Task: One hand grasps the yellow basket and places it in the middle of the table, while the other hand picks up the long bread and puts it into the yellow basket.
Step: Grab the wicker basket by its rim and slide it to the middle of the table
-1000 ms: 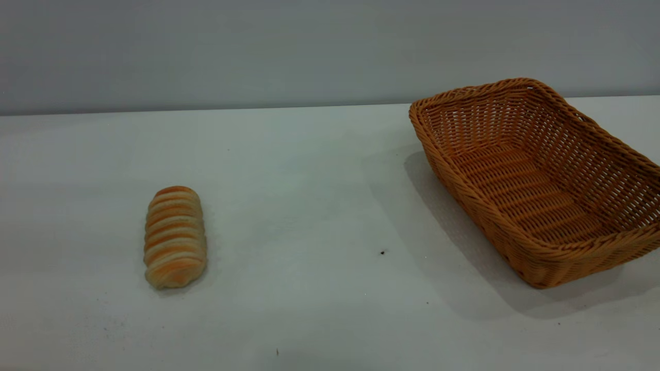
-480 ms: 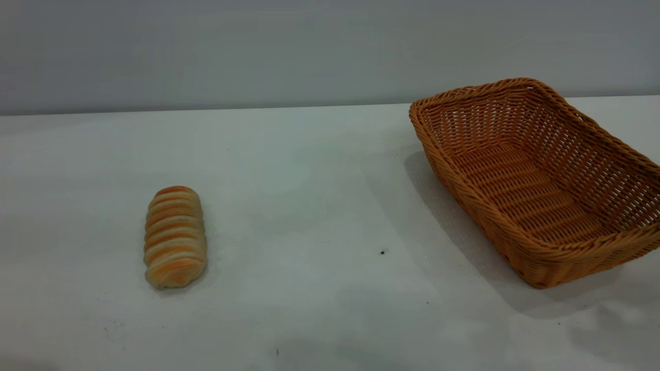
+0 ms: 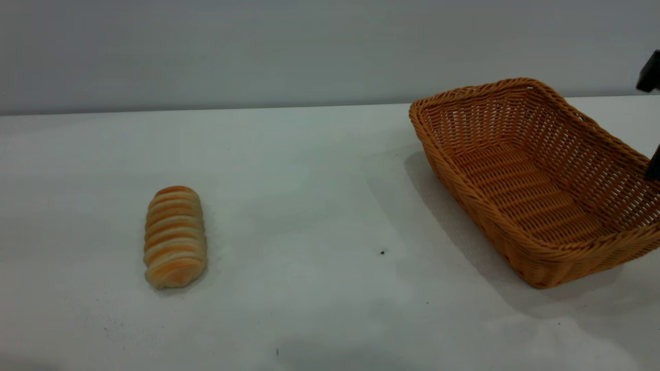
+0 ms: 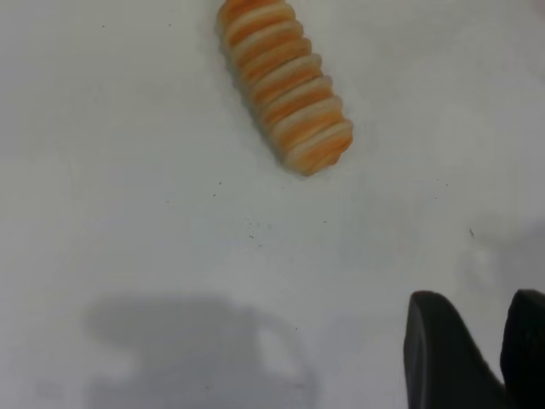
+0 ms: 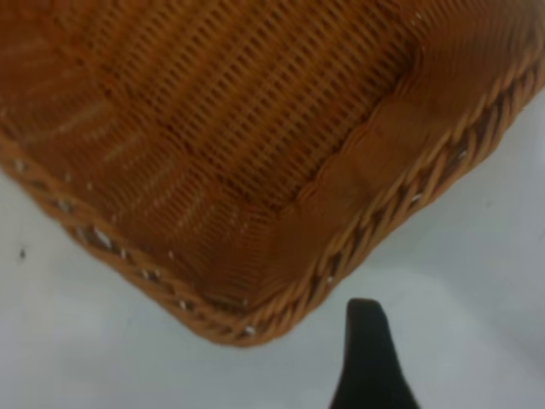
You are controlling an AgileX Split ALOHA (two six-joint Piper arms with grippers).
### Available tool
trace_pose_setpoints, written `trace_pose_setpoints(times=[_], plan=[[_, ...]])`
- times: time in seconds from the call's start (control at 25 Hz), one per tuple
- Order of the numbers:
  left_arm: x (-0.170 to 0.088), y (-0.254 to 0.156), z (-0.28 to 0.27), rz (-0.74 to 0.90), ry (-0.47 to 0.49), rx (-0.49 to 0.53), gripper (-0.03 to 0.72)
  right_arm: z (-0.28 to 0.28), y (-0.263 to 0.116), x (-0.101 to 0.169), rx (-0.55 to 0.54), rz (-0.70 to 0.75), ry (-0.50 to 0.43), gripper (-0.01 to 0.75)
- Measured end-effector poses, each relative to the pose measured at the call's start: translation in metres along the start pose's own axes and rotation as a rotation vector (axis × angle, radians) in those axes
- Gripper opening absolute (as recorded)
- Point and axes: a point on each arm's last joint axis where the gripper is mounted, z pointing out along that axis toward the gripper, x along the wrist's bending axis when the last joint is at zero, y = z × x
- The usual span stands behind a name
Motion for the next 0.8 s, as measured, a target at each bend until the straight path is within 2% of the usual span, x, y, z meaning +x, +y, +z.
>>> trace_pose_setpoints(times=[0.36,0.8], plan=[[0.0,0.0,0.0,0.004,-0.001,0.0,0.235,0.027,0.0,0.006,0.034,0.167,0.028,0.563],[0.0,0.0,0.0,0.002,-0.003,0.0,0.235,0.057,-0.003,0.004,0.072,0.191,-0.012,0.563]])
